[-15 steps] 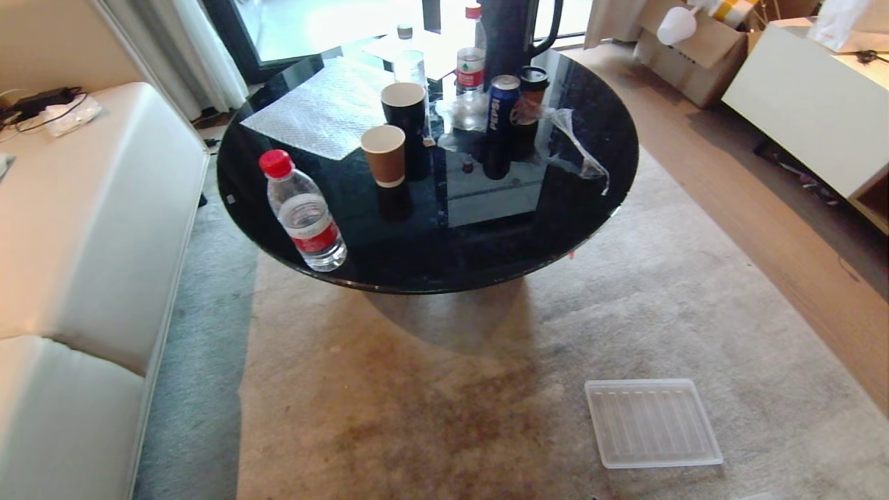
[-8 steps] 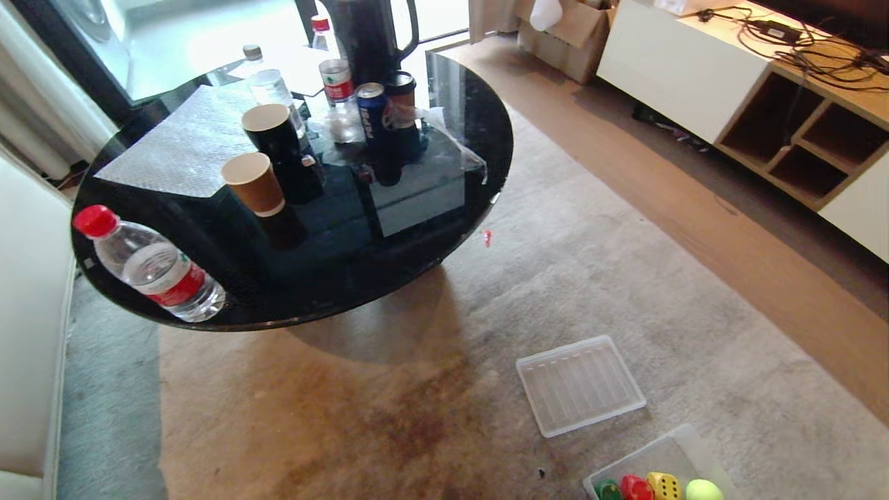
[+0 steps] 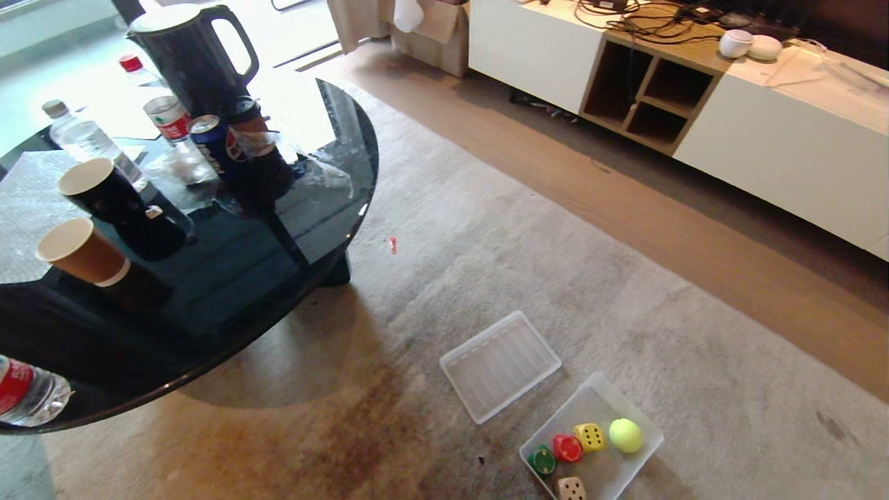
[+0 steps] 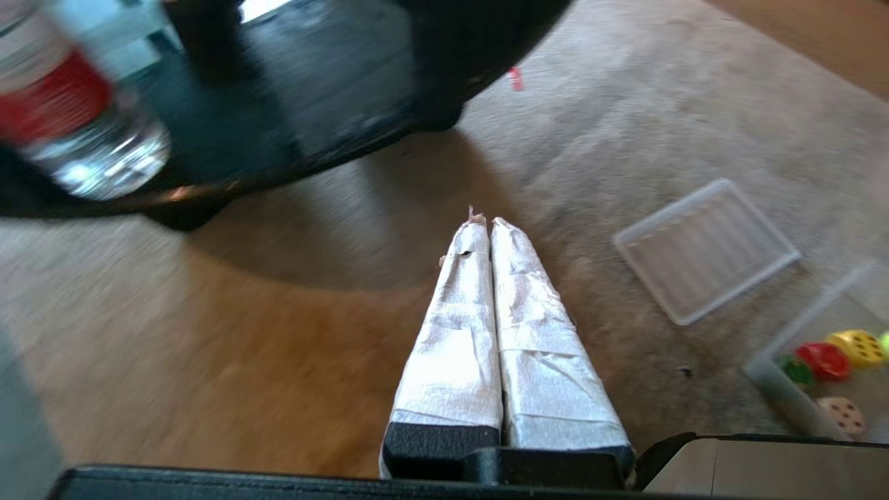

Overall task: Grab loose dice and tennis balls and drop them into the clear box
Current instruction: Put the ball in the box

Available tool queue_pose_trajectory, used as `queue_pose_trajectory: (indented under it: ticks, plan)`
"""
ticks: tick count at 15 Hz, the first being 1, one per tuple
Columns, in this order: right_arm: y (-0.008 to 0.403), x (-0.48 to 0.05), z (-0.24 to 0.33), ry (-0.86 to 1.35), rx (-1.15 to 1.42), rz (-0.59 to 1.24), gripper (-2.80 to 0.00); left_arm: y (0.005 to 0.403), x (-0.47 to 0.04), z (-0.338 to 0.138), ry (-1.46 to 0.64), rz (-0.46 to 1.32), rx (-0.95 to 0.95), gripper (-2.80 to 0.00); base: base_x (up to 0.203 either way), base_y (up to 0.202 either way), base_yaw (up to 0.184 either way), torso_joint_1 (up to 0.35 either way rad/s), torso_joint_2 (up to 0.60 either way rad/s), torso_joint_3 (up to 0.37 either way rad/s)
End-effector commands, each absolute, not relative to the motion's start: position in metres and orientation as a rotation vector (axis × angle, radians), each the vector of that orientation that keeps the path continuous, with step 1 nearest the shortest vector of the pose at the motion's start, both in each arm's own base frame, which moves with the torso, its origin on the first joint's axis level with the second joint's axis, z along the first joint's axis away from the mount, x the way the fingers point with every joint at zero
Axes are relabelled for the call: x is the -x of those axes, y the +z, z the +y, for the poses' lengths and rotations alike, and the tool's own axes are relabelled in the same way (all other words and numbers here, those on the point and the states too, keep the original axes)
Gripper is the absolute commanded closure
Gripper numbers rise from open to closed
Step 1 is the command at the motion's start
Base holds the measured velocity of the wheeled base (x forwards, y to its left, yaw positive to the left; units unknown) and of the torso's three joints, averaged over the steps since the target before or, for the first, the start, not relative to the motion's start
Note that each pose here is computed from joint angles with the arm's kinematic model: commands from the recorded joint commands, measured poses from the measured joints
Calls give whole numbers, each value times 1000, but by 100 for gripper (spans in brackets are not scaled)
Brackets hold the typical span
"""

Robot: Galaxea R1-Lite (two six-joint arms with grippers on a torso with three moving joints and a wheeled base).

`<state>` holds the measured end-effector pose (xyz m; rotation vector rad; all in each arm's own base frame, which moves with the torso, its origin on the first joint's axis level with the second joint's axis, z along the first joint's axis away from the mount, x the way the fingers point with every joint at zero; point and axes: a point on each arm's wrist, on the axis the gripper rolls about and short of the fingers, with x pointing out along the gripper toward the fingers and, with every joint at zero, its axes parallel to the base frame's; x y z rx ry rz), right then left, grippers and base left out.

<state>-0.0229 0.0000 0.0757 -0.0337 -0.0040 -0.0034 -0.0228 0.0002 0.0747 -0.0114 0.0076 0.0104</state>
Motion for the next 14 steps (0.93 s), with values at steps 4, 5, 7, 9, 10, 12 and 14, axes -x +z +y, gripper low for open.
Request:
queue_pose_trajectory:
  ticks: [4,5,7,9,10,12,14]
  plan:
    - [75,23,0,-5,29,-1,0,74,23,0,11,9,12,0,0,5,-76,3,1,-6]
    - [75,23,0,-5,30,-1,0,74,23,0,11,9,12,0,0,0,0,2,2,-101]
    - [75,23,0,-5,34,-1,0,74,23,0,11,11,12,0,0,0,0,1,0,-182]
    - [75,23,0,-5,35,-1,0,74,23,0,11,9,12,0,0,0,0,4,0,-193]
    - [75,23,0,-3,37,-1,0,74,23,0,11,11,12,0,0,0,0,2,-2,-194]
    - [75,23,0,-3,37,-1,0,74,23,0,11,11,12,0,0,0,0,3,4,-195]
    - [75,23,0,-3,37,-3,0,74,23,0,11,11,12,0,0,0,0,2,4,-202]
